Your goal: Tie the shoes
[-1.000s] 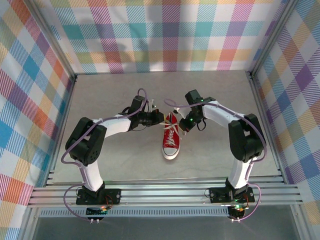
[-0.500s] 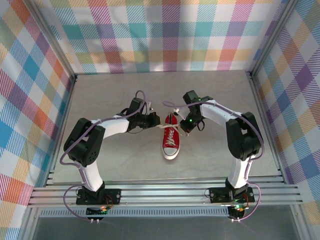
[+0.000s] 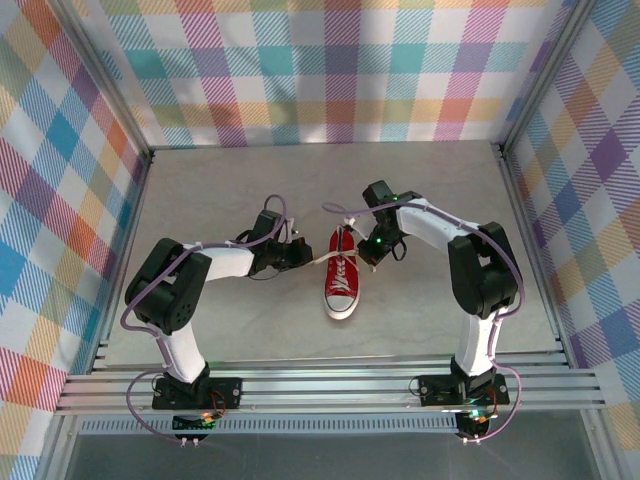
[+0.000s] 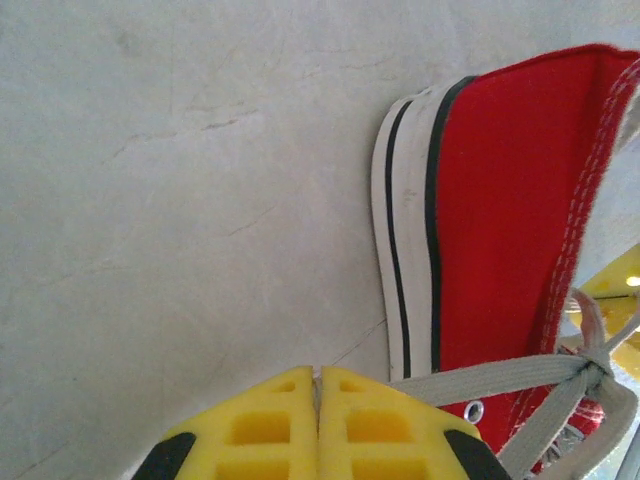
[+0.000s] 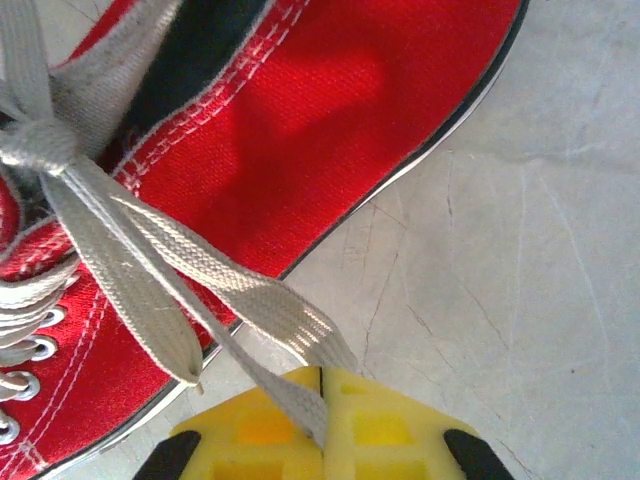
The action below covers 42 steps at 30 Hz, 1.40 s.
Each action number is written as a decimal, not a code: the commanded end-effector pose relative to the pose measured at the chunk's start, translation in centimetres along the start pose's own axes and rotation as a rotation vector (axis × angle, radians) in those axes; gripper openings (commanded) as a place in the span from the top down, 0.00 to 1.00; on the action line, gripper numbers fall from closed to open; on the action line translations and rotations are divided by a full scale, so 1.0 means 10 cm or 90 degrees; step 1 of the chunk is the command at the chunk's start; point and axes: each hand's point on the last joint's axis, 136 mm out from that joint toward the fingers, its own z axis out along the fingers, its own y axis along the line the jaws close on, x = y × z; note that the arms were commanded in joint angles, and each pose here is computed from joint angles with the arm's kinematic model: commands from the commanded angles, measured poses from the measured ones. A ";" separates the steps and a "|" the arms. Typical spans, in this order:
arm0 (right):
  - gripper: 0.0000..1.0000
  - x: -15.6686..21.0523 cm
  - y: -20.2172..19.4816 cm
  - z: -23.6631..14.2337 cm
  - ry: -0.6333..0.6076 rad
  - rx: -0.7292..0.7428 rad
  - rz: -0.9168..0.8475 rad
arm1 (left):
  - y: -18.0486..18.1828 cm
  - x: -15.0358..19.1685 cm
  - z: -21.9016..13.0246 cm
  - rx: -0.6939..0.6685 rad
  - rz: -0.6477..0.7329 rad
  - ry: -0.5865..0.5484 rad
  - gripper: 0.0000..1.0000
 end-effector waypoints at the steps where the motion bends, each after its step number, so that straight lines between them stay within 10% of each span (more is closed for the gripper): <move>1: 0.74 -0.10 0.00 -0.17 -0.026 0.000 0.014 | -0.13 -0.21 -0.19 0.024 0.020 -0.045 0.77; 6: 0.40 -0.31 -0.02 -0.69 -0.129 0.027 0.025 | -0.35 -0.50 -0.70 -0.031 0.113 -0.111 0.46; 17: 0.24 -0.20 -0.15 -1.44 -0.295 0.162 0.081 | -0.15 -0.81 -1.99 -0.244 0.217 -0.263 0.28; 21: 0.01 0.04 -0.28 -1.57 -0.373 0.253 0.129 | 0.00 -0.77 -2.44 -0.319 0.253 -0.323 0.15; 24: 0.01 0.28 -0.45 -1.59 -0.414 0.317 0.192 | 0.16 -0.69 -2.66 -0.360 0.285 -0.368 0.00; 42: 0.01 0.79 -1.27 -0.93 -0.514 0.440 0.358 | 1.21 -0.44 -2.31 -0.429 0.231 -0.532 0.00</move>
